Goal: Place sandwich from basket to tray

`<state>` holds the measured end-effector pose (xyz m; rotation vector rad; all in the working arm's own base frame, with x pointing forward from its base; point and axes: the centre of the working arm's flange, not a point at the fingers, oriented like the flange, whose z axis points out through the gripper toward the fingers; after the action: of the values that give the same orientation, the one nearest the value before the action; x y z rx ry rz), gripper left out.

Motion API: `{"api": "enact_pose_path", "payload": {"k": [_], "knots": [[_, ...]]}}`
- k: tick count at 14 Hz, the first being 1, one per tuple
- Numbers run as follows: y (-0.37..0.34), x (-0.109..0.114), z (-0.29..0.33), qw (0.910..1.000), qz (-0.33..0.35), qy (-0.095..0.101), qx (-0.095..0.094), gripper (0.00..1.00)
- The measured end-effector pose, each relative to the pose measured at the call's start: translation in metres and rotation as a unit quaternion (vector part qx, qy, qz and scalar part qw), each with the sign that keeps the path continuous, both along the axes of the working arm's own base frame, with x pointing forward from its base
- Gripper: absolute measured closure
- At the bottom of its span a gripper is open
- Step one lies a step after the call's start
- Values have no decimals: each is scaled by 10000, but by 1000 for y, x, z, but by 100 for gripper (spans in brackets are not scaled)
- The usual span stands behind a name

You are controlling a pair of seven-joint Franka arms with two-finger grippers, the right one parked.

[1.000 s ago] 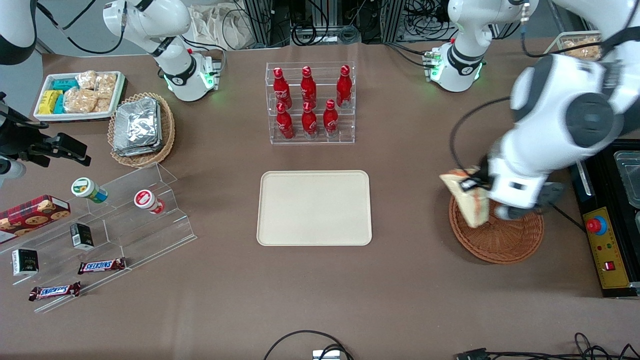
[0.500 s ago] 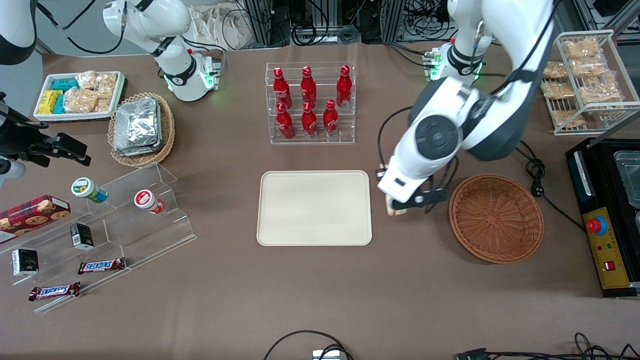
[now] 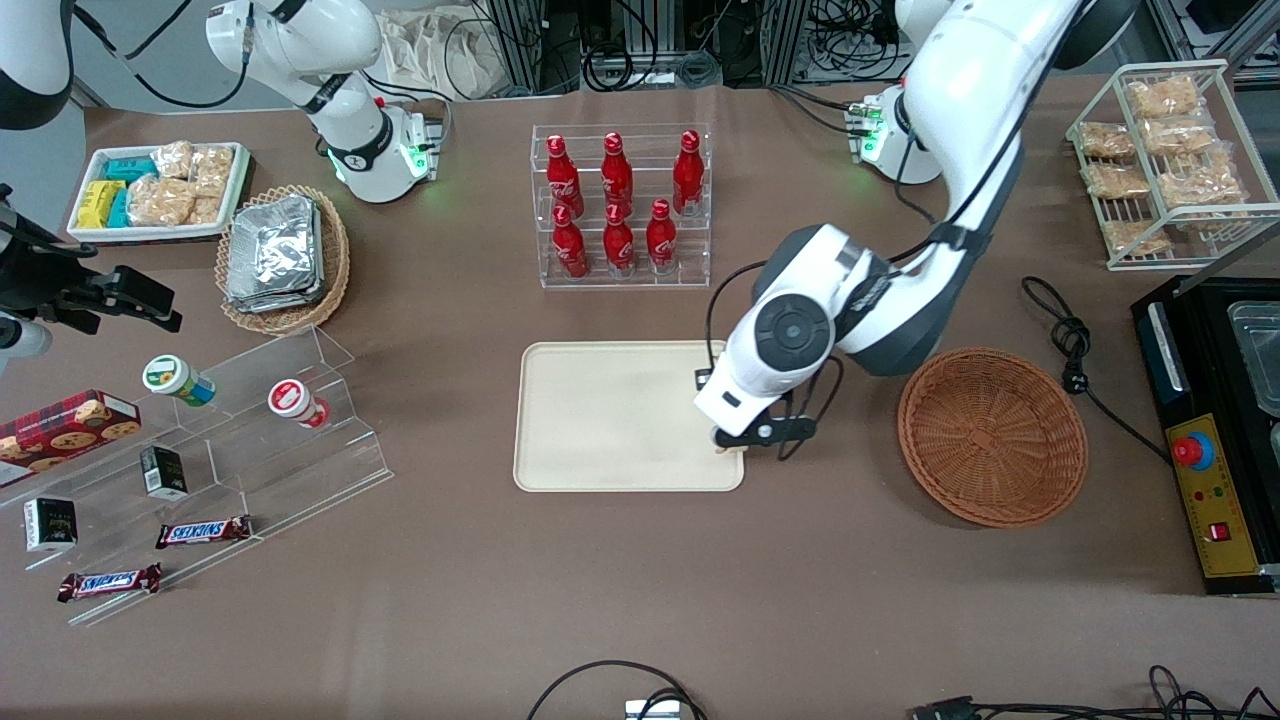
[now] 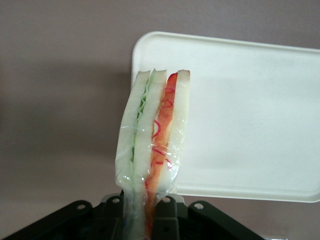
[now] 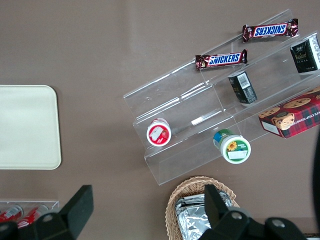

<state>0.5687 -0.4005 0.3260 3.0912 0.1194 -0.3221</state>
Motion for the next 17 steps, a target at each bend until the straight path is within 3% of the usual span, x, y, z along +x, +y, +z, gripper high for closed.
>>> {"api": "enact_pose_path", "payload": {"k": [3, 9, 10, 14, 17], "knots": [[-11, -2, -45, 9997, -53, -110, 224, 81], [-24, -6, -95, 9998, -93, -53, 175, 81], [-26, -6, -94, 9998, -98, -68, 169, 76], [-25, 4, -71, 9997, -36, -238, 107, 37], [-12, 13, -5, 9988, 26, -413, 276, 5]]}}
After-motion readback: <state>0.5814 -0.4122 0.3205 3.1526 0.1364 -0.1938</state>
